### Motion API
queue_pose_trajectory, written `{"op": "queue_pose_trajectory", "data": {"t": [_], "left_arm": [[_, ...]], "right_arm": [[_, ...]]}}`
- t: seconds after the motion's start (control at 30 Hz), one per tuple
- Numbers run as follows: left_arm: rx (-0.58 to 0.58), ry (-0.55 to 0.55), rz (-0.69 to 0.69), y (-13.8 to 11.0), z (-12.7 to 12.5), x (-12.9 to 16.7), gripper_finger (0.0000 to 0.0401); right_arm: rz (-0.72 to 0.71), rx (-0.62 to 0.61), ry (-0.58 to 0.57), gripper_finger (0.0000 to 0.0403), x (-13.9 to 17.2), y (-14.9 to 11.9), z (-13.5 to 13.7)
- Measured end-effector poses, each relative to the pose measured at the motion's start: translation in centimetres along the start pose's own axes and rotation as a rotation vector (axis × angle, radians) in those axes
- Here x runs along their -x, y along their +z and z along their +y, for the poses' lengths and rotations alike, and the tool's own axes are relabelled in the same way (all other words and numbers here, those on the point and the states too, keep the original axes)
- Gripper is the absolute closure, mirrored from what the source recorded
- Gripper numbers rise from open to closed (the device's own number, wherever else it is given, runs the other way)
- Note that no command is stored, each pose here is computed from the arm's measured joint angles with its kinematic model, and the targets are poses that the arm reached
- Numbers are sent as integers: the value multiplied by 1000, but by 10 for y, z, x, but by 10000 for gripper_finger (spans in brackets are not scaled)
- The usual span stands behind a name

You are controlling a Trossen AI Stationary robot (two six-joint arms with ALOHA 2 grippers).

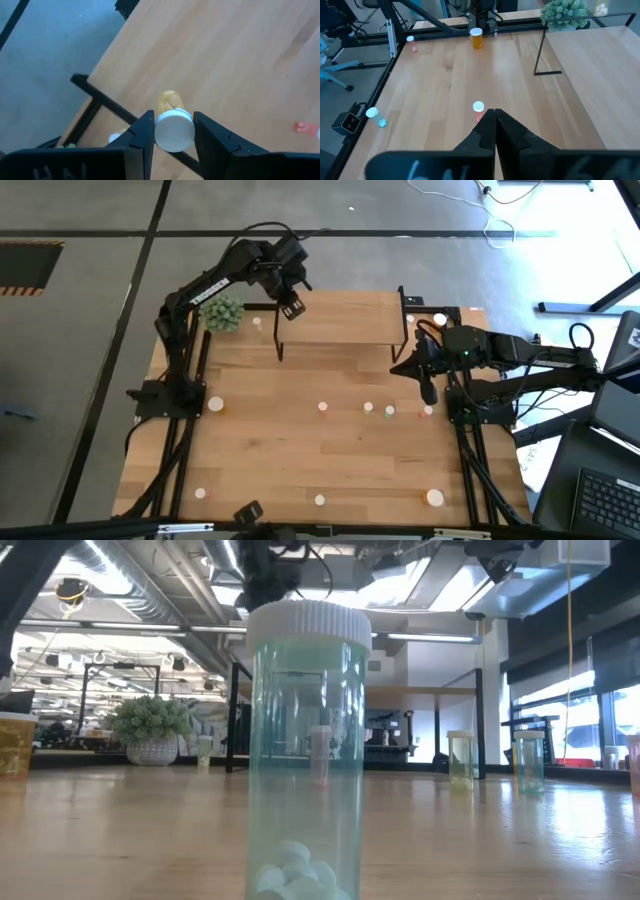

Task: Pick and place medicine bottles onto shelf by color
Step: Put the bottom left yellow pill bottle on the shelf

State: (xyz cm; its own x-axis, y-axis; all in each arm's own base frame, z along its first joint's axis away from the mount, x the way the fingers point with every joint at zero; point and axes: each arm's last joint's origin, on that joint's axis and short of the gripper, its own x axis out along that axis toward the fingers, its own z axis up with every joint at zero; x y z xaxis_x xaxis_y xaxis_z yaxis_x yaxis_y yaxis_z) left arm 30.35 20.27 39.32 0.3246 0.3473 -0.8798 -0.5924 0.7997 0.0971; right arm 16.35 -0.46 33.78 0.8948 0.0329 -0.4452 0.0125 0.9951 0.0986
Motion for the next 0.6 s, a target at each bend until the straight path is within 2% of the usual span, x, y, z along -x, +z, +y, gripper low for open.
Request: {"op": "queue_pose_trajectory", "data": {"t": [0.3,0.6], "left_arm": [[-78,27,63,16,18,-30,299],[-46,60,142,15,45,-52,299]], "right_arm": [[0,-2,1,397,0,0,0],[0,-2,2,397,0,0,0]]}}
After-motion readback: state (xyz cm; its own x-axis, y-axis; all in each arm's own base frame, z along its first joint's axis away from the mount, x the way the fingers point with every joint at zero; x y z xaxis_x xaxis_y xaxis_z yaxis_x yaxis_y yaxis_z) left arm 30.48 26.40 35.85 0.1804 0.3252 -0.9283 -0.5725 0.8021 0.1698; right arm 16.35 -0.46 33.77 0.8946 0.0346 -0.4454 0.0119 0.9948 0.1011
